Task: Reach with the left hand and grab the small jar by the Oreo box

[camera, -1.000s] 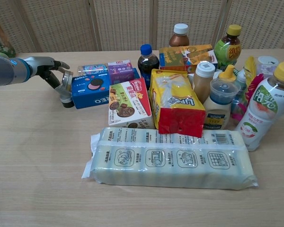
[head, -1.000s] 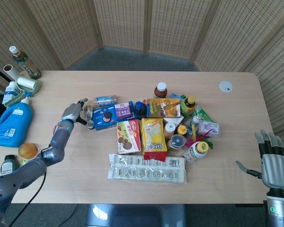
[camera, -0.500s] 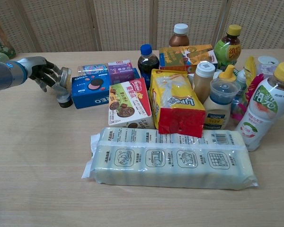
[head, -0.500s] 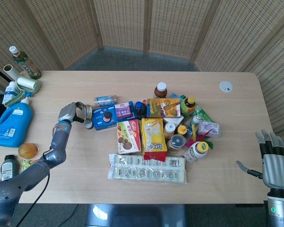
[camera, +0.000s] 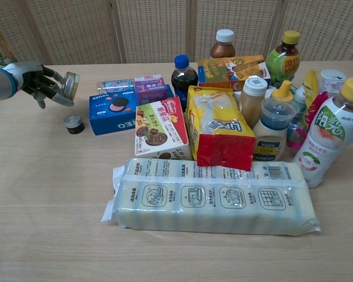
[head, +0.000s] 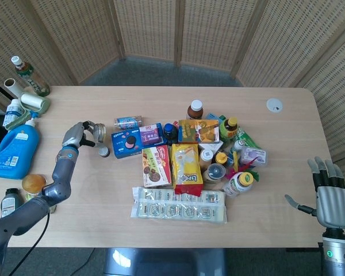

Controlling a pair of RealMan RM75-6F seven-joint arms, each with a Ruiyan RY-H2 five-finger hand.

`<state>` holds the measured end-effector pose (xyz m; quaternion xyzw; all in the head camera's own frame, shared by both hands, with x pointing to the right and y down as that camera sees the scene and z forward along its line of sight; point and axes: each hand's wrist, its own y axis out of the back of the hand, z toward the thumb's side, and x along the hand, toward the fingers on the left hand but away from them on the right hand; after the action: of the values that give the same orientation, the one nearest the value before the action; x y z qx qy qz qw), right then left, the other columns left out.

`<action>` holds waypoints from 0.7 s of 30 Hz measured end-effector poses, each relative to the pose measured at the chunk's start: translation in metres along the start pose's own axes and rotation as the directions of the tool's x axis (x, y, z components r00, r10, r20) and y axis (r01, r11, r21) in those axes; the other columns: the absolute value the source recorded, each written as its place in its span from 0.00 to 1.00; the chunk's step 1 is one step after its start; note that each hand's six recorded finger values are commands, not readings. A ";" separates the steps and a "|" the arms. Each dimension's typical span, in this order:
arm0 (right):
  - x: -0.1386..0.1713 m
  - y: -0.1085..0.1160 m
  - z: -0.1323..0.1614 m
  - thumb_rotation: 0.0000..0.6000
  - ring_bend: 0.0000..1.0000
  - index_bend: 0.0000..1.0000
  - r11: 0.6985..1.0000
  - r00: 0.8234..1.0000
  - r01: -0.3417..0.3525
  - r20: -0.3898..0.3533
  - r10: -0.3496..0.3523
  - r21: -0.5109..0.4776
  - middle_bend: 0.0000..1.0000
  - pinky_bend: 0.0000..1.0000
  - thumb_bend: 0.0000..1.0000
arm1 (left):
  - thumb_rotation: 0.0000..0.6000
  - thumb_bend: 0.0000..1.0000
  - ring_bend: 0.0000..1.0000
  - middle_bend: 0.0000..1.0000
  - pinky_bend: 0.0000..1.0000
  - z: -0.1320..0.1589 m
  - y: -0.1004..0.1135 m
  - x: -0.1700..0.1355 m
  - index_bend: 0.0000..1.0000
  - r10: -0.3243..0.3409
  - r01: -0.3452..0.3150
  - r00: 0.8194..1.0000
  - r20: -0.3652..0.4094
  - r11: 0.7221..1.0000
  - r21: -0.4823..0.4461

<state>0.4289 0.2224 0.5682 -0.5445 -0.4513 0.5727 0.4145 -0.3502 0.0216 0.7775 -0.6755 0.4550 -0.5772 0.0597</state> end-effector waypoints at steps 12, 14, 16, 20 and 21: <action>-0.001 -0.003 0.002 0.57 0.00 0.00 1.000 1.000 0.000 -0.009 0.000 -0.019 0.00 0.00 0.15 | 1.00 0.16 0.87 0.50 0.56 0.032 0.039 -0.035 0.46 0.049 -0.043 0.986 0.157 0.998 -0.037; -0.001 -0.005 0.002 0.57 0.00 0.00 1.000 1.000 -0.002 -0.012 0.002 -0.026 0.00 0.00 0.15 | 1.00 0.16 0.87 0.50 0.56 0.040 0.047 -0.045 0.46 0.058 -0.050 0.980 0.189 0.998 -0.048; 0.000 -0.006 0.003 0.57 0.00 0.00 1.000 1.000 -0.003 -0.015 0.002 -0.031 0.00 0.00 0.15 | 1.00 0.15 0.87 0.50 0.56 0.047 0.055 -0.054 0.46 0.068 -0.056 0.974 0.217 0.997 -0.060; 0.001 -0.008 0.004 0.57 0.00 0.00 0.999 1.000 -0.001 -0.023 0.000 -0.047 0.00 0.00 0.15 | 1.00 0.15 0.87 0.50 0.56 0.065 0.073 -0.077 0.46 0.091 -0.064 0.956 0.278 0.992 -0.106; 0.001 -0.008 0.004 0.57 0.00 0.00 0.999 1.000 0.000 -0.025 -0.001 -0.051 0.00 0.00 0.15 | 1.00 0.15 0.87 0.50 0.56 0.069 0.077 -0.082 0.46 0.094 -0.063 0.952 0.290 0.991 -0.117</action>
<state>0.4250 0.2256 0.5761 -0.5618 -0.4607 0.5542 0.4063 -0.3279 0.0027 0.6490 -0.7376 0.4977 -0.4419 0.1137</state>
